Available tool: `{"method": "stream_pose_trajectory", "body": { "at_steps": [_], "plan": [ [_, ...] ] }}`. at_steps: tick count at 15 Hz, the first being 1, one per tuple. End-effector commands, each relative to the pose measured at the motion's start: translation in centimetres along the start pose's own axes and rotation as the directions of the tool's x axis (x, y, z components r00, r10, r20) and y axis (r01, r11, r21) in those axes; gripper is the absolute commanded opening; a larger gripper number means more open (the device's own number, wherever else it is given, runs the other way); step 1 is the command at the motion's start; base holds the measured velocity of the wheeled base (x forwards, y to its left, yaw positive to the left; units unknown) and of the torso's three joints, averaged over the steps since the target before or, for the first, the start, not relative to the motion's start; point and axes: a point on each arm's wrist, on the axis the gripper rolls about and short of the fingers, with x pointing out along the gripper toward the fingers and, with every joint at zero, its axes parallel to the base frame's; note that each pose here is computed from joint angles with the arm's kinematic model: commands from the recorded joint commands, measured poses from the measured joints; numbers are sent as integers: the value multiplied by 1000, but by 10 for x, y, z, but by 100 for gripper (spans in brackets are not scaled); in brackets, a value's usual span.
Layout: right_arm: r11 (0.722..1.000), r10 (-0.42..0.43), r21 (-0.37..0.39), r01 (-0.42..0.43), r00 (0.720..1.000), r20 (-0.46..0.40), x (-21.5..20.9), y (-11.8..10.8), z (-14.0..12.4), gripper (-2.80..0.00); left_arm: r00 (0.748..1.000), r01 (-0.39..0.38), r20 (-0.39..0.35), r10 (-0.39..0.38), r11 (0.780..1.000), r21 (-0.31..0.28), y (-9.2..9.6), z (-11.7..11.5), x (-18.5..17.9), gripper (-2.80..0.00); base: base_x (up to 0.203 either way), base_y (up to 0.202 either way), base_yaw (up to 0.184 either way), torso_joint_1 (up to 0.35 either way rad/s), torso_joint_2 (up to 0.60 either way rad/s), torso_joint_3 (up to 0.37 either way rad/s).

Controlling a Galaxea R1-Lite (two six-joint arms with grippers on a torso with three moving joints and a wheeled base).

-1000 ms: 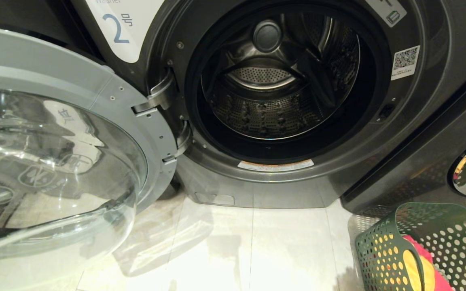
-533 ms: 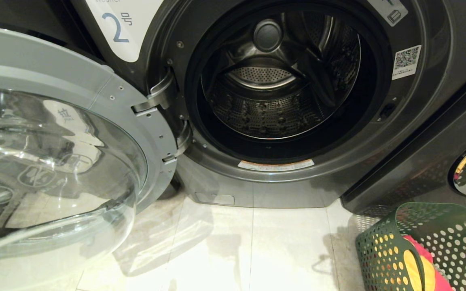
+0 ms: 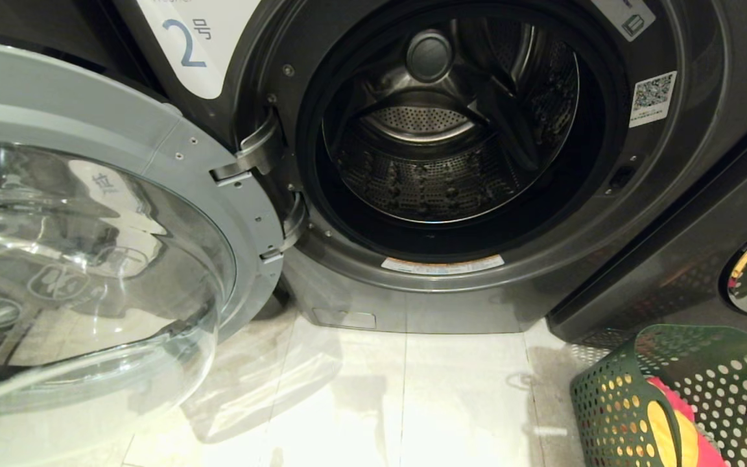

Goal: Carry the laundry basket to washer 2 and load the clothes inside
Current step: Place the clothes into the washing machine

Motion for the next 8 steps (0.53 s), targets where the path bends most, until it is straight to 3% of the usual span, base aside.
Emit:
{"method": "stream_pose_trajectory", "body": {
  "at_steps": [1, 2, 3, 8],
  "plan": [
    [995, -86, 44, 89, 994, -69, 31, -6, 7, -280, 999, -2, -39, 2, 1000, 0, 0, -11, 2, -280, 0, 0, 0, 0, 0, 0],
    [992, -108, 52, 112, 991, -84, 39, -9, 11, -280, 999, -2, -38, 2, 1000, 0, 0, -11, 2, -280, 0, 0, 0, 0, 0, 0],
    [991, -123, 37, 128, 987, -101, 48, -12, 14, 0, 999, -1, -39, 1, 1000, 0, 0, -11, 2, -280, 0, 0, 0, 0, 0, 0],
    [999, 24, -26, -28, 990, -142, 95, -19, 30, 0, 999, -1, -39, 1, 1000, 0, 0, -11, 2, -280, 0, 0, 0, 0, 0, 0]
  ]
}}
